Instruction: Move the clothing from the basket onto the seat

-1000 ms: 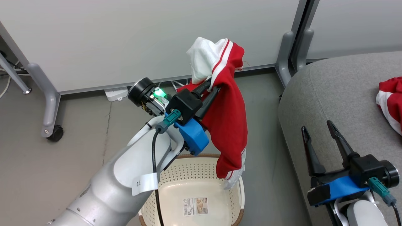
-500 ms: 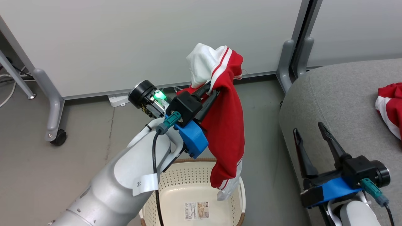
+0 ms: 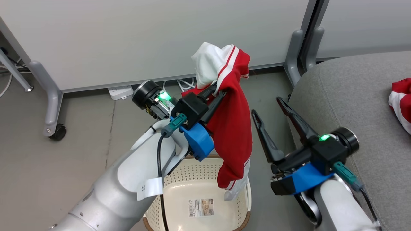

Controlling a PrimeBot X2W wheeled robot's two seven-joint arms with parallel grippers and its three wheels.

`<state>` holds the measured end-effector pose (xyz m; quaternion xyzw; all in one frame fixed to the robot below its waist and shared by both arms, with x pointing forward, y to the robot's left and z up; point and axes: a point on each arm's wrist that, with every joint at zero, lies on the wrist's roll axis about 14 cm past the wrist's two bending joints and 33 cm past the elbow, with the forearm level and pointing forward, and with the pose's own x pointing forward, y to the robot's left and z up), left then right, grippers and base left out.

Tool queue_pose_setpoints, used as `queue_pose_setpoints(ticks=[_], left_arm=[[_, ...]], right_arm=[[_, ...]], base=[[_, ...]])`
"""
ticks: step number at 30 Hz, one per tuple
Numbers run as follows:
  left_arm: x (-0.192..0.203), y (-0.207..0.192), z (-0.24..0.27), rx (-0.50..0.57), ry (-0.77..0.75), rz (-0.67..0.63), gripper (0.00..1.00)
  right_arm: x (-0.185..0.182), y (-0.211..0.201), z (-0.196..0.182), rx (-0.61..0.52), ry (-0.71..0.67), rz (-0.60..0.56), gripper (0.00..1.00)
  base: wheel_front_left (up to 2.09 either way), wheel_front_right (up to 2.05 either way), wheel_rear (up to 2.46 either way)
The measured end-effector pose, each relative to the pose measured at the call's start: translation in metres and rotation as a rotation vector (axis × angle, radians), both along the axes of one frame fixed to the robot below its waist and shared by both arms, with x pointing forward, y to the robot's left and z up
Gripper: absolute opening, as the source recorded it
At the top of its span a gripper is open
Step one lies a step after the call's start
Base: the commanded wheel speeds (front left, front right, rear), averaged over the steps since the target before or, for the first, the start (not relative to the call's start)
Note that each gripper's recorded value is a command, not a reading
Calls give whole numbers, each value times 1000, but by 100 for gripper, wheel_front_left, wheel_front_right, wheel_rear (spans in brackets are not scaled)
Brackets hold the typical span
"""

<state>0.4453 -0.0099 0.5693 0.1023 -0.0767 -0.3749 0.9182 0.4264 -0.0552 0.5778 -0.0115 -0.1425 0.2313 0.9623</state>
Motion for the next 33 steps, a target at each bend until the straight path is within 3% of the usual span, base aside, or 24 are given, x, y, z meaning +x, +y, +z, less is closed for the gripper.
queue_pose_setpoints(ticks=[8,27,28,29,30,33], left_arm=[[3,-4,-2,-2,1,-8,0],[3,-8,3,-14,-16,-22,0],[2,-8,3,-14,-17,-22,0],[2,-8,4,-15,-18,-22,0],[2,-8,4,-16,-20,-24,0],[1,-9,6,-16,-23,-25,0]], right_arm=[[14,34,6,-36,-19,95,100],[46,45,-67,-187,186,108,100],[46,45,-68,-187,191,107,87],[46,45,-71,-187,199,107,12],[46,46,-72,-188,203,108,0],[45,48,-71,-187,206,114,0]], base=[[0,0,0],[0,0,0],[0,0,0],[0,0,0],[0,0,0],[0,0,0]])
